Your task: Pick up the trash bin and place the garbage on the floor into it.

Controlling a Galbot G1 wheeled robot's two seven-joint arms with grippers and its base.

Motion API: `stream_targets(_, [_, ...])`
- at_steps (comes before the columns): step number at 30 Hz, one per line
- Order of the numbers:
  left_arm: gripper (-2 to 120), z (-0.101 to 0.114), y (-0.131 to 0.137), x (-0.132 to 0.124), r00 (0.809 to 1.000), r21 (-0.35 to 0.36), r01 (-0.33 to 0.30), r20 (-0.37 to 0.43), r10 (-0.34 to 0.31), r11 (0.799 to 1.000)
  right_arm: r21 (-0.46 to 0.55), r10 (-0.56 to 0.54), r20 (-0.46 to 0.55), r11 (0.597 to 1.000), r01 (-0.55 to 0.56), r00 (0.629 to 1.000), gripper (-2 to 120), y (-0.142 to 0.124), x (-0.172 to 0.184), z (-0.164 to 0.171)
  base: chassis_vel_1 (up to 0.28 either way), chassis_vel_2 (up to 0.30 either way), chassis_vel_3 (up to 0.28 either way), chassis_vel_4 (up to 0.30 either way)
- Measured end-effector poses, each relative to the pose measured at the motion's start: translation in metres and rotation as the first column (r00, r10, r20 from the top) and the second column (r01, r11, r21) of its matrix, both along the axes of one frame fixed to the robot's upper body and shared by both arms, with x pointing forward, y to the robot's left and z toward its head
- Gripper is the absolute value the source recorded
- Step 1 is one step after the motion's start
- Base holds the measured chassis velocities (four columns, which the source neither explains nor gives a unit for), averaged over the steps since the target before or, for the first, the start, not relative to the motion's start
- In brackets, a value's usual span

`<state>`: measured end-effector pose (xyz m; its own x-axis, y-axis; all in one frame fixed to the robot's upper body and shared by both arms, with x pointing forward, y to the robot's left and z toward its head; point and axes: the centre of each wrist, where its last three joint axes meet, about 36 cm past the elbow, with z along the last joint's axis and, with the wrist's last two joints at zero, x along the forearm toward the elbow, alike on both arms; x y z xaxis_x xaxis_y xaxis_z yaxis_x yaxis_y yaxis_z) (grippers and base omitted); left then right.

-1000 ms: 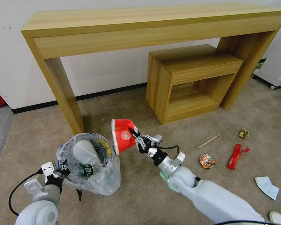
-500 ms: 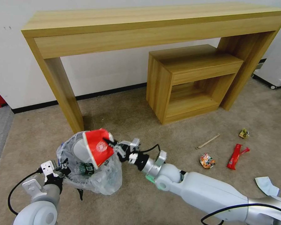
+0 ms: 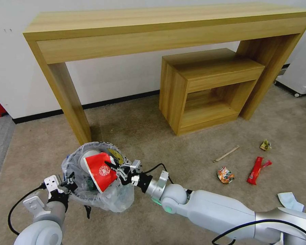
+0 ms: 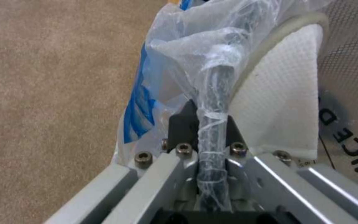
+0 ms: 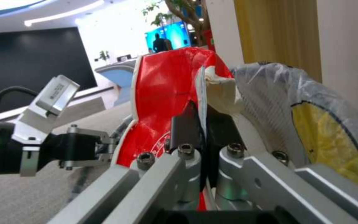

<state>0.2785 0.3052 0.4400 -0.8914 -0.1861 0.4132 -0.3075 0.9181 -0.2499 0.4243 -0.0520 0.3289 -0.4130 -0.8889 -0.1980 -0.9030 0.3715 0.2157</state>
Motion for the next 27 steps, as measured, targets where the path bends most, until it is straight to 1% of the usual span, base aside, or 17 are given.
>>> stream_targets(1, [1,0.0000,0.0000,-0.0002,1.000,0.000,0.000,0.000,0.000,1.000,-0.005,-0.004,0.001,1.000,0.004,1.000,0,0.0011,0.0000,-0.0001,0.000,0.000,0.000,0.000])
stream_targets(3, [1,-0.0001,0.0000,-0.0007,1.000,0.001,0.001,-0.001,-0.001,1.000,-0.018,-0.013,0.001,1.000,0.013,1.000,7,0.0029,0.0007,-0.0011,0.000,0.000,0.000,0.000])
stream_targets(4, [1,-0.0001,0.0000,-0.0007,1.000,0.001,0.001,-0.001,-0.001,1.000,-0.018,-0.013,0.001,1.000,0.013,1.000,7,0.0029,0.0007,-0.0011,0.000,0.000,0.000,0.000])
stream_targets(7, [1,0.0004,0.0002,-0.0007,1.000,0.002,0.002,0.001,-0.002,1.000,-0.024,-0.019,0.006,1.000,0.019,1.000,22,0.0031,0.0017,-0.0008,0.000,0.000,0.000,0.000])
stream_targets(8, [1,0.0004,0.0002,-0.0007,1.000,0.002,0.002,0.001,-0.002,1.000,-0.024,-0.019,0.006,1.000,0.019,1.000,22,0.0031,0.0017,-0.0008,0.000,0.000,0.000,0.000])
stream_targets(10, [1,0.0008,0.0008,-0.0006,1.000,0.004,0.003,0.001,-0.003,1.000,-0.025,-0.024,0.010,0.999,0.024,1.000,31,0.0026,0.0021,0.0003,0.000,0.000,0.000,0.000])
stream_targets(11, [1,0.0008,0.0008,-0.0006,1.000,0.004,0.003,0.001,-0.003,1.000,-0.025,-0.024,0.010,0.999,0.024,1.000,31,0.0026,0.0021,0.0003,0.000,0.000,0.000,0.000])
stream_targets(13, [1,0.0011,0.0009,-0.0005,1.000,0.004,0.003,0.002,-0.003,1.000,-0.027,-0.026,0.012,0.999,0.027,1.000,38,0.0017,0.0021,0.0002,0.000,0.000,0.000,0.000])
stream_targets(15, [1,0.0011,0.0007,-0.0005,1.000,0.003,0.003,0.003,-0.003,1.000,-0.028,-0.031,0.012,0.999,0.031,0.999,50,0.0016,0.0008,-0.0008,0.000,0.000,0.000,0.000])
stream_targets(16, [1,0.0011,0.0007,-0.0005,1.000,0.003,0.003,0.003,-0.003,1.000,-0.028,-0.031,0.012,0.999,0.031,0.999,50,0.0016,0.0008,-0.0008,0.000,0.000,0.000,0.000])
stream_targets(18, [1,0.0011,0.0003,-0.0003,1.000,0.002,0.003,0.003,-0.003,1.000,-0.032,-0.031,0.016,0.999,0.031,0.999,59,0.0017,0.0000,-0.0013,0.000,0.000,0.000,0.000])
stream_targets(19, [1,0.0011,0.0003,-0.0003,1.000,0.002,0.003,0.003,-0.003,1.000,-0.032,-0.031,0.016,0.999,0.031,0.999,59,0.0017,0.0000,-0.0013,0.000,0.000,0.000,0.000])
stream_targets(22, [1,0.0016,0.0002,-0.0001,1.000,0.001,0.003,0.005,-0.003,1.000,-0.050,-0.032,0.015,0.998,0.033,0.999,72,0.0003,-0.0016,-0.0033,0.000,0.000,0.000,0.000])
stream_targets(23, [1,0.0017,0.0004,-0.0001,1.000,0.001,0.003,0.005,-0.003,1.000,-0.050,-0.033,0.015,0.998,0.034,0.999,80,0.0006,-0.0024,-0.0031,0.000,0.000,0.000,0.000])
stream_targets(24, [1,0.0017,0.0004,-0.0001,1.000,0.001,0.003,0.005,-0.003,1.000,-0.050,-0.033,0.015,0.998,0.034,0.999,80,0.0006,-0.0024,-0.0031,0.000,0.000,0.000,0.000])
stream_targets(26, [1,0.0018,0.0011,0.0000,1.000,0.002,0.002,0.006,-0.002,1.000,-0.046,-0.039,0.014,0.998,0.039,0.999,88,-0.0002,-0.0029,-0.0004,0.000,0.000,0.000,0.000])
stream_targets(27, [1,0.0018,0.0011,0.0000,1.000,0.002,0.002,0.006,-0.002,1.000,-0.046,-0.039,0.014,0.998,0.039,0.999,88,-0.0002,-0.0029,-0.0004,0.000,0.000,0.000,0.000])
